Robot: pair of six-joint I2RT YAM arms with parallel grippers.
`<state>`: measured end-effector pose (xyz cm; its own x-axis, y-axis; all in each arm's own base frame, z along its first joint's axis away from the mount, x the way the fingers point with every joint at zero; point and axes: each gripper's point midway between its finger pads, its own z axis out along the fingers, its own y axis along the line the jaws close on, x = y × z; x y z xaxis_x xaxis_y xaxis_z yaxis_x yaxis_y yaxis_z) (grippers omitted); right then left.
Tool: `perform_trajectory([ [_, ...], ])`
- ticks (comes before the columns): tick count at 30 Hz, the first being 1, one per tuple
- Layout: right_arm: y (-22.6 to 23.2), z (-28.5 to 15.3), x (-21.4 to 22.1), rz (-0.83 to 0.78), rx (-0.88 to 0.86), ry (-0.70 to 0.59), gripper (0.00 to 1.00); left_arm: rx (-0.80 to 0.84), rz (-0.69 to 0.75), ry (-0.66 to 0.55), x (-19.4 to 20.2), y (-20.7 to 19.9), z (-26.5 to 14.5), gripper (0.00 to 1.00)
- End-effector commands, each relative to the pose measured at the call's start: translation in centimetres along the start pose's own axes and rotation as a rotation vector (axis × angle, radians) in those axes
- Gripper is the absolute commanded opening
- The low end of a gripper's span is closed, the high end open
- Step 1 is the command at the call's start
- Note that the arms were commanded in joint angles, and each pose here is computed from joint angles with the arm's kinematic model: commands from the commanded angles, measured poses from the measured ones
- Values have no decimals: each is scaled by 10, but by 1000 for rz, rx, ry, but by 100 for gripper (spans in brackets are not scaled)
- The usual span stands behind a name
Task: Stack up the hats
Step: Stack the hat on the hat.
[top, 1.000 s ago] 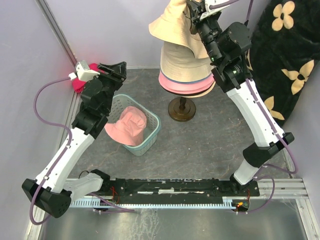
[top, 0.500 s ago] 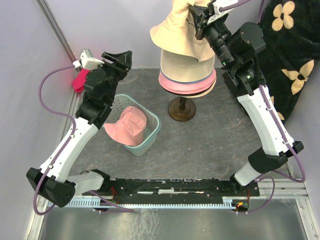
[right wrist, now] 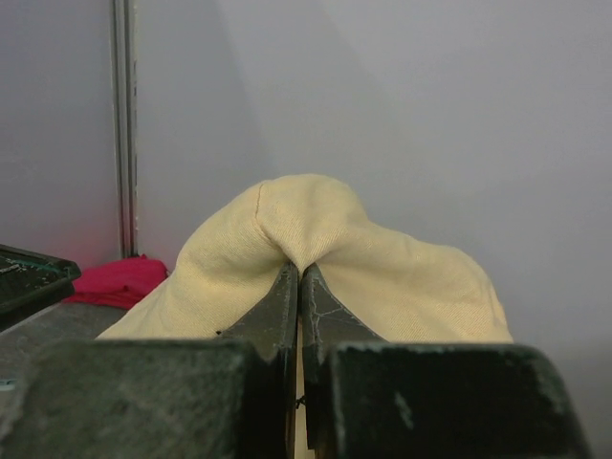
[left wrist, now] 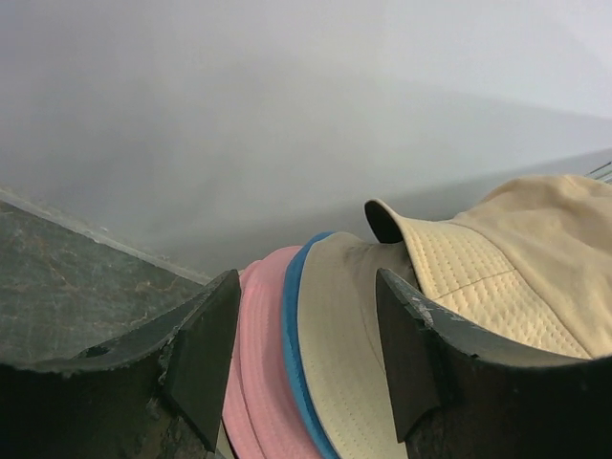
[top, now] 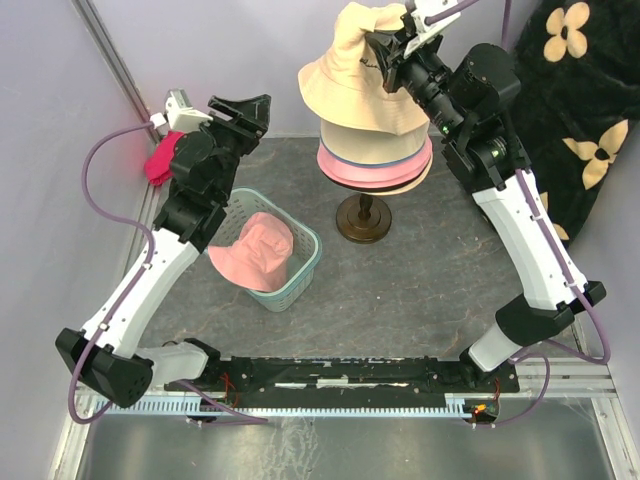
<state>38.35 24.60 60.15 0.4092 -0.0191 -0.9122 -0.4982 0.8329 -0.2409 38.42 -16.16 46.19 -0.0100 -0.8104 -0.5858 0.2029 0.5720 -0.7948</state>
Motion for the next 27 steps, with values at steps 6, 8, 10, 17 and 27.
perform_trajectory([
  [6,6,-10,1,33,-20,16,2,109,-30,-11,-5,-33,14,69],
  [8,8,-13,5,43,-29,26,2,123,-34,-5,-4,-36,17,71],
  [10,11,-15,7,54,-38,34,3,129,-41,-4,-3,-38,20,72],
  [17,13,-26,16,78,-36,57,8,140,-76,24,10,-38,32,77],
  [27,9,-41,-8,123,-20,8,47,168,-117,60,28,-37,43,79],
])
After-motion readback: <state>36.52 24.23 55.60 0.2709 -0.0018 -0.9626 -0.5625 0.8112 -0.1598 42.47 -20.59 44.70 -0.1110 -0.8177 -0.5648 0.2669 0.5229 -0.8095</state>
